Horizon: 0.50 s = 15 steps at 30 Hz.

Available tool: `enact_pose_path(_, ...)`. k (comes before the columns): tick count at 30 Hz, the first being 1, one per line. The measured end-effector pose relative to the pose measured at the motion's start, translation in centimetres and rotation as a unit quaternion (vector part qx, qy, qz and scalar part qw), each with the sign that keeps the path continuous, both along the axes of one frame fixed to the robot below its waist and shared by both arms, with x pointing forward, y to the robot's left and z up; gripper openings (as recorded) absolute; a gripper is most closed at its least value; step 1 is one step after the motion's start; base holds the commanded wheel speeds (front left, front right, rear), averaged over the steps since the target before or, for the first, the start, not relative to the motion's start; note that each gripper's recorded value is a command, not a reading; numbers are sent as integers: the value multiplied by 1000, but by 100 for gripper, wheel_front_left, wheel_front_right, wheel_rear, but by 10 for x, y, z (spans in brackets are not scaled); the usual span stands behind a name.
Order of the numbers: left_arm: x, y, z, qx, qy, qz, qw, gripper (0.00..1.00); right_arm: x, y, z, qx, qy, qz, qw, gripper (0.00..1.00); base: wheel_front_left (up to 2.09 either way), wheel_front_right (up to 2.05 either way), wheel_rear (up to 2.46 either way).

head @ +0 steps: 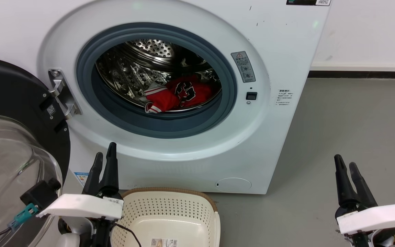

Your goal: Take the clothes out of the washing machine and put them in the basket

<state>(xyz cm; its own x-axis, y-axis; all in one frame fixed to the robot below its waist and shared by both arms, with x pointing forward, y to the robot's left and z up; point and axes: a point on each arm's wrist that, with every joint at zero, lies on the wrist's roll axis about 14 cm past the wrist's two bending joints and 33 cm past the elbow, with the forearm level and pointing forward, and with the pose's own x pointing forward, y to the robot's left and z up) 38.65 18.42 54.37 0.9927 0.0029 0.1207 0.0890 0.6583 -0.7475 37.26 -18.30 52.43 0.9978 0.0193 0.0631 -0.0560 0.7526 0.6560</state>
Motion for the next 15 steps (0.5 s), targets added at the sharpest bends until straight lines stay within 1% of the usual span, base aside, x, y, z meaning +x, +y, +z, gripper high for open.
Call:
enact_pose_path(7,2,-3,7,64,-13,2,998,100,0,2,4,-57,-8,2,998,100,0,0,0)
enact_pose_path(15,2,-4,11,128,-24,6,991,100,-2,5,6,-113,-12,6,994,100,0,0,0)
